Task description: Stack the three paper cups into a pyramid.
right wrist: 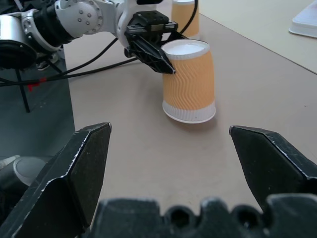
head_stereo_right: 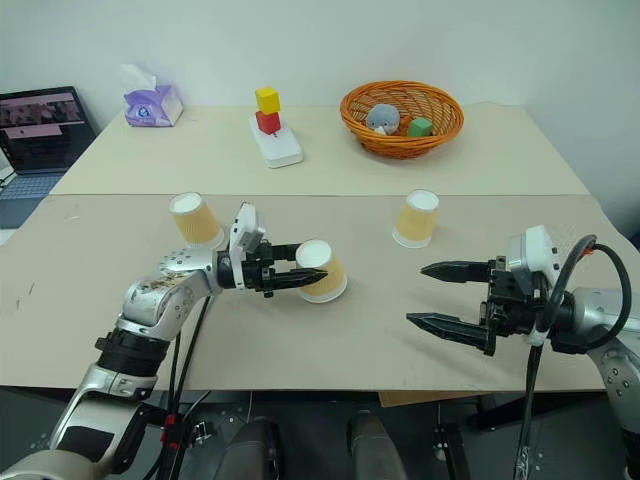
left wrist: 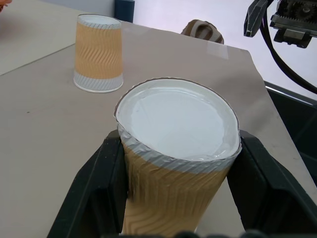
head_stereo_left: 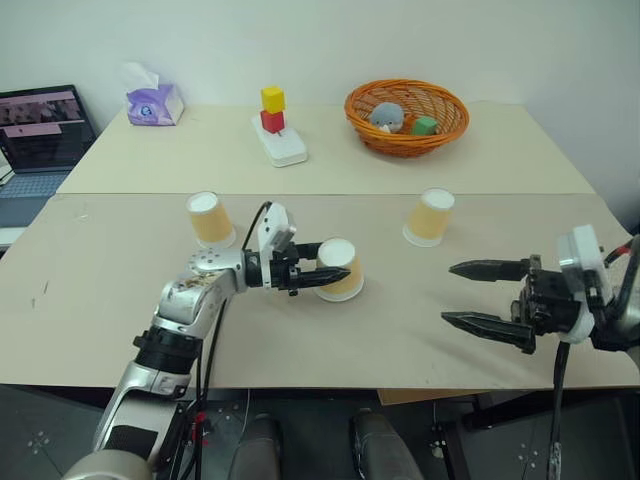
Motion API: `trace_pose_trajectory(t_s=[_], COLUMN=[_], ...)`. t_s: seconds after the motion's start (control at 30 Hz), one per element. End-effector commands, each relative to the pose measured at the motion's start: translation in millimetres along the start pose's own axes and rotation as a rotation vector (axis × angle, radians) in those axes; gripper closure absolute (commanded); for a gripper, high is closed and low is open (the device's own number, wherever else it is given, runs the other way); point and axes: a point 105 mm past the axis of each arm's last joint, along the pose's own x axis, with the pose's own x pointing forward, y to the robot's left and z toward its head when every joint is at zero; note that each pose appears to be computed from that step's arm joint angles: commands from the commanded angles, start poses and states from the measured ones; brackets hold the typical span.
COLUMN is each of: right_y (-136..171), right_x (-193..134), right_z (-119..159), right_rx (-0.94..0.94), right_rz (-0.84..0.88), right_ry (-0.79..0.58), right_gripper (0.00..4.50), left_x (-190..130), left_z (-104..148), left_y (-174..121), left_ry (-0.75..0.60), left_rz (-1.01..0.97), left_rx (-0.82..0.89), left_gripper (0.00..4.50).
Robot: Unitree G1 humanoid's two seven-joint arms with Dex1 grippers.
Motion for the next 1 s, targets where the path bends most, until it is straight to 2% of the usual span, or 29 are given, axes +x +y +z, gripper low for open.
trace_pose_trajectory(t_s=[0.03, 0.47, 0.53, 0.57, 0.63, 0.67, 0.8, 1.0], right_y=[1.1, -2.3, -3.0, -3.5, -3.8, -4.0, -4.3, -5.0], right_x=[-0.1, 0.6, -0.3, -0.5, -1.0, -1.4, -2.6, -3.7], right_z=[6.9, 5.3, 5.5, 5.7, 5.8, 5.7, 5.8, 6.0], right_rx=[-0.032, -0.029, -0.03, -0.03, -0.03, -0.029, -0.029, -0.026], right_rz=[-0.004, -0.006, -0.009, -0.011, -0.013, -0.014, -0.016, -0.014], right_ry=[-0.004, -0.001, -0.001, -0.001, -0.001, 0.001, 0.003, 0.006], right_gripper=[0.0, 0.0, 0.0, 0.0, 0.0, 0.0, 0.0, 0.0], left_x=[2.9, 15.4, 17.4, 18.3, 20.5, 21.3, 20.2, 9.9], left_z=[10.5, 9.1, 8.0, 7.8, 7.7, 9.2, 15.2, 42.5], left_y=[0.2, 5.8, 6.2, 6.8, 10.0, 11.7, 12.4, 13.5], left_ry=[-0.015, -0.023, -0.022, -0.022, -0.013, -0.019, -0.057, -0.165], left_rz=[-0.016, 0.007, 0.007, 0.011, 0.039, 0.057, 0.075, 0.162], left_rx=[0.048, 0.086, 0.085, 0.088, 0.116, 0.137, 0.143, 0.182], left_gripper=[1.88, 1.88, 1.19, 1.02, 0.19, 0.05, 0.05, 0.05])
